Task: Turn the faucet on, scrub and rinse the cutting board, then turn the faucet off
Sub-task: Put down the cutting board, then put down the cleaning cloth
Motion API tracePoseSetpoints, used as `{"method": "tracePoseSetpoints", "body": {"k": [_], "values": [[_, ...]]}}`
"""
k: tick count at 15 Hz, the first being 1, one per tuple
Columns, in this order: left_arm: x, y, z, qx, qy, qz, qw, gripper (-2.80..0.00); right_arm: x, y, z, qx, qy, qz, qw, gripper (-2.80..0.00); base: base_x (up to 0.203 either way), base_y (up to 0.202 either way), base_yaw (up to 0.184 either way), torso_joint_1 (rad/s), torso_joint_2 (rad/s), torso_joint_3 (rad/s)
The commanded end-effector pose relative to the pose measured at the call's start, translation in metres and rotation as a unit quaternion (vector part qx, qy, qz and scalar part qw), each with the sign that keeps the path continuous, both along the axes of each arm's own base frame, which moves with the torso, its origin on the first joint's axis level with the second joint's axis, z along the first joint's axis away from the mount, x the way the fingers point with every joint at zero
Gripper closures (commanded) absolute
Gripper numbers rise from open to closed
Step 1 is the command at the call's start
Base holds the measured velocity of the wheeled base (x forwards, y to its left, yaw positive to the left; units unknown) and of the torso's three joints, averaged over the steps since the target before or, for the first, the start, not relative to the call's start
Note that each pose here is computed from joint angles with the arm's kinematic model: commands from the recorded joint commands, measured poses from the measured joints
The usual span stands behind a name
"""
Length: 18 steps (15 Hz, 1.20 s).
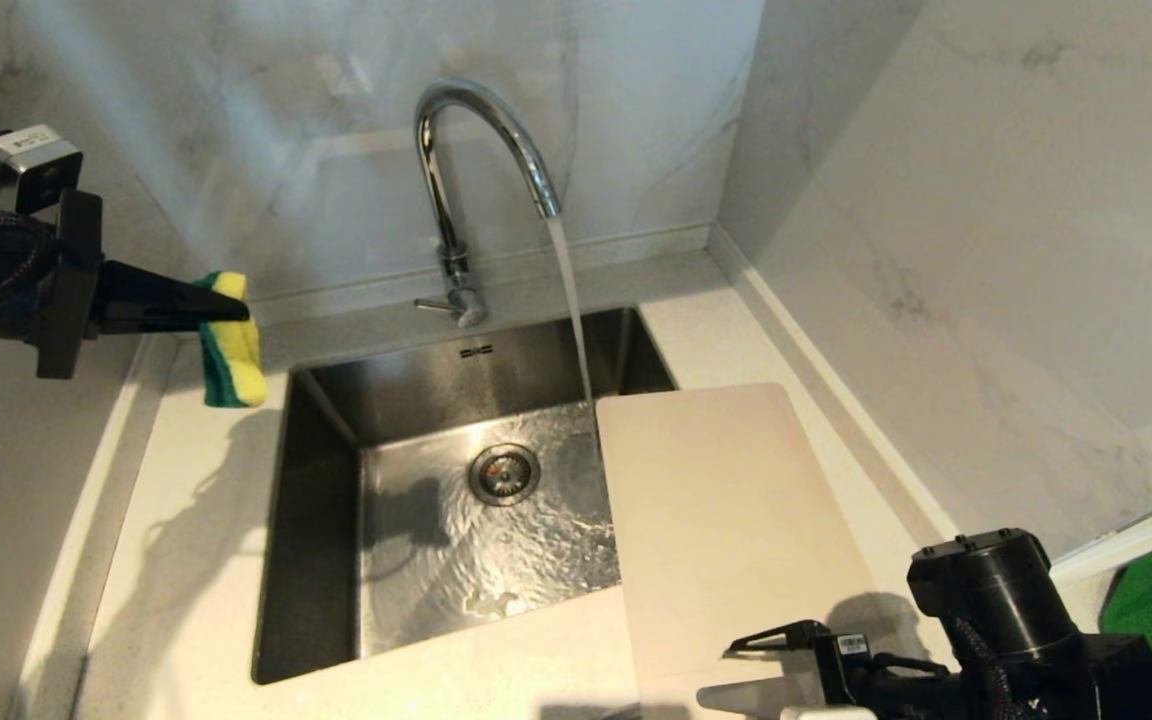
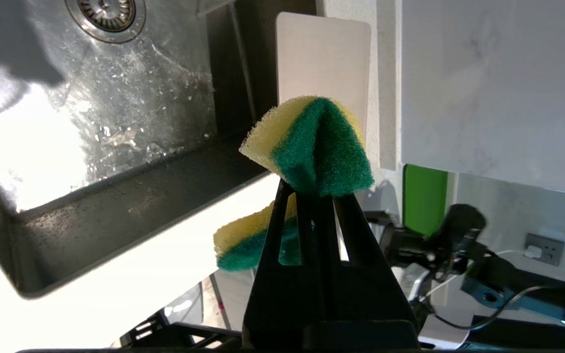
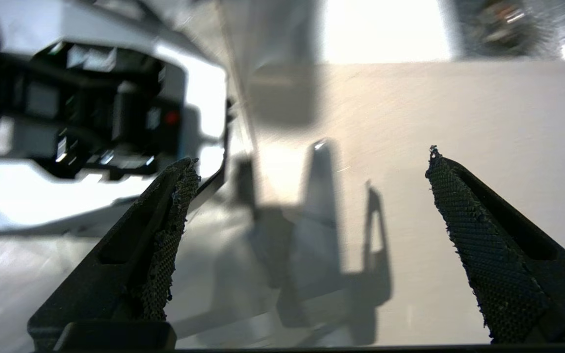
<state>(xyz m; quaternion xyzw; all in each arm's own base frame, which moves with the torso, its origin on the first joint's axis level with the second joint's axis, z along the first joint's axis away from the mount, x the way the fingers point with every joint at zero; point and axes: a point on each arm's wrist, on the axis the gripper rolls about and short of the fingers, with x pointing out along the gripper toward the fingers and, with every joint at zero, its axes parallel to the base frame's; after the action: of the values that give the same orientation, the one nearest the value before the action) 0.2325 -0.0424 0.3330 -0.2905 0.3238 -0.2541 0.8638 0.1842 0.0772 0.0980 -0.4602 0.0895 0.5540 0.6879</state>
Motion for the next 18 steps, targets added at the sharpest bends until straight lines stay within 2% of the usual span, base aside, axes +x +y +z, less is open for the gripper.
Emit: {"method": "tracePoseSetpoints", "body": {"k": [1,4,5,10,13,16,18], "values": [[-0.014,0.001,0.008,0.003,-0.011,0.008,0.9999,0.00,-0.002,-0.001,0.029,0.032,-0.056,-0.004,0.998,-2.80,0.000,0.000,0.000,0.000,0.00,0.000],[-0.018,-0.004,0.009,0.010,-0.010,0.008,0.9999,0.00,0.009,0.004,0.066,0.083,-0.100,-0.022,0.991,-2.80,0.000,0.000,0.000,0.000,0.00,0.000],[-0.018,-0.004,0.008,0.012,-0.008,0.010,0.9999,0.00,0.014,0.006,0.081,0.104,-0.118,-0.024,0.987,0.00,0.000,0.000,0.000,0.000,0.00,0.000],[-0.021,-0.006,0.009,0.014,-0.009,0.009,0.9998,0.00,0.031,0.013,0.152,0.187,-0.196,-0.042,0.962,0.00,0.000,0.000,0.000,0.000,0.00,0.000],[-0.023,-0.006,0.011,0.013,-0.012,0.008,0.9998,0.00,0.044,0.017,0.204,0.232,-0.252,-0.054,0.938,0.00,0.000,0.000,0.000,0.000,0.00,0.000],[-0.025,-0.005,0.012,0.015,-0.017,0.012,0.9997,0.00,0.053,0.019,0.260,0.304,-0.282,-0.093,0.905,0.00,0.000,0.000,0.000,0.000,0.00,0.000],[-0.027,-0.005,0.013,0.015,-0.019,0.012,0.9996,0.00,0.057,0.019,0.298,0.374,-0.284,-0.132,0.873,0.00,0.000,0.000,0.000,0.000,0.00,0.000]]}}
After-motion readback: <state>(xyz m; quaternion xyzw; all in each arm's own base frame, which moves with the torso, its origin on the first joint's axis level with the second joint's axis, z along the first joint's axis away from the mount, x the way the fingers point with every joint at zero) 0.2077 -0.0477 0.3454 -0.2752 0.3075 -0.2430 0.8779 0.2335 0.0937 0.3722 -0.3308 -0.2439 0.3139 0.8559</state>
